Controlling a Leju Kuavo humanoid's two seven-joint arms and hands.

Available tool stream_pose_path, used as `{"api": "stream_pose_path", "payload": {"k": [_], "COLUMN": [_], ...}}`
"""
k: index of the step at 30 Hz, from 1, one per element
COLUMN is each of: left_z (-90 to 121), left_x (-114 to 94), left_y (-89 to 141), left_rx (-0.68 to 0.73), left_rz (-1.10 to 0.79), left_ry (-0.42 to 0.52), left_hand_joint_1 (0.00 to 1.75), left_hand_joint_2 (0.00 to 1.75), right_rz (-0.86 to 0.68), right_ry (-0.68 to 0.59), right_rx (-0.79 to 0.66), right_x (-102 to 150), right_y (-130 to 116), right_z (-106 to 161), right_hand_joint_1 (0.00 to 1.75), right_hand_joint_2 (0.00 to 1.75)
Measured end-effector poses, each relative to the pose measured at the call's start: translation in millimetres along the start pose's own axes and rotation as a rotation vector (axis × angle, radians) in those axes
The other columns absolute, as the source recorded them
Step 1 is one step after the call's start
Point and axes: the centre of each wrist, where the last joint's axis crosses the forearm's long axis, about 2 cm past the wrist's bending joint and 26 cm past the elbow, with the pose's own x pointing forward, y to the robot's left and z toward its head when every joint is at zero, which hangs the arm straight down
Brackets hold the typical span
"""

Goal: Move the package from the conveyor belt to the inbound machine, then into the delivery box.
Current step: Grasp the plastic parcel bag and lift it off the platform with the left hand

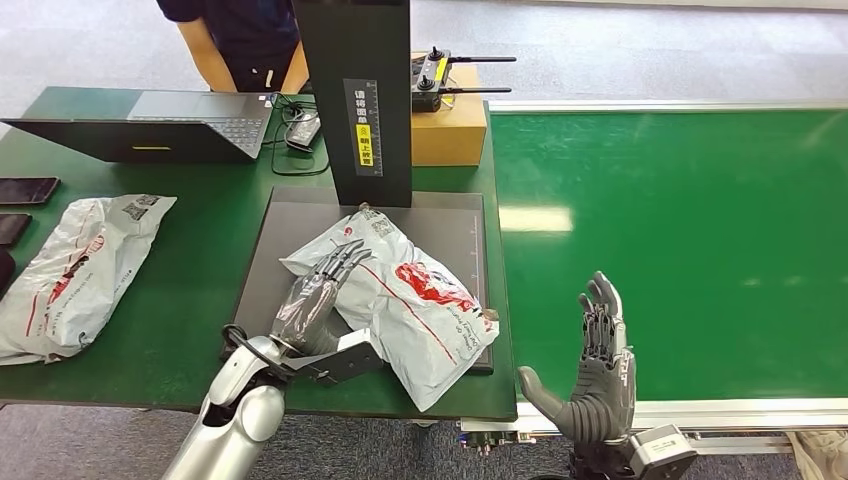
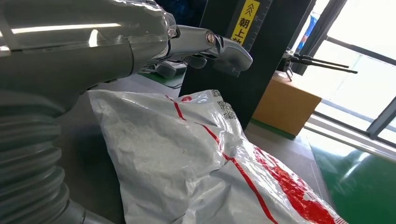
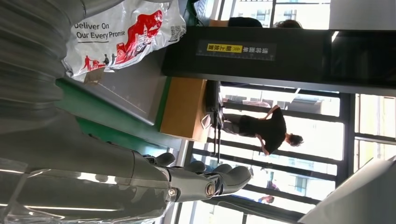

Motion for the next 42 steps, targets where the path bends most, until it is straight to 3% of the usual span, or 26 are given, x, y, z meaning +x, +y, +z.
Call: {"api": "stream_pose_path", "payload": {"k": [5,12,20,26,27,30,31,37,42], "left_z": [-4,-34,-38,-49,-50,-51,-50,-29,-14], "left_x": [-2,-23,-47,-62,-63,-66,-67,-74,-74], "left_y": [0,2,-4,8,10,11,11,-4,-8], "left_rx": [-0.029,-0.152,-0.257,-0.29,-0.294,-0.302,-0.301,-0.241,-0.085], "left_rz": [-0.027,-0.139,-0.193,-0.218,-0.221,-0.225,-0.224,-0.197,-0.172], "left_ry": [-0.008,-0.035,0.033,0.077,0.082,0.093,0.097,0.127,0.104], "left_hand_joint_1": [0.0,0.0,0.0,0.0,0.08,1.39,1.75,1.75,1.75], "left_hand_joint_2": [1.75,1.75,1.75,1.75,1.75,1.75,1.75,1.75,1.75], "right_rz": [-0.007,-0.024,-0.04,-0.047,-0.046,-0.049,-0.055,-0.1,-0.098], "right_ry": [0.001,0.002,0.03,0.04,0.043,0.055,0.06,0.077,0.086], "right_rx": [-0.003,-0.05,-0.054,-0.059,-0.057,-0.047,-0.04,0.039,0.054], "right_x": [-1,-6,-6,-11,-12,-14,-15,-19,-22], "right_y": [0,-2,-1,2,2,4,4,8,10], "right_z": [-1,-5,5,4,5,7,9,13,13], "right_hand_joint_1": [0.0,0.0,0.0,0.0,0.0,0.0,0.0,0.0,0.0], "right_hand_joint_2": [1.75,1.75,1.75,1.75,1.75,1.75,1.75,1.75,1.75]}}
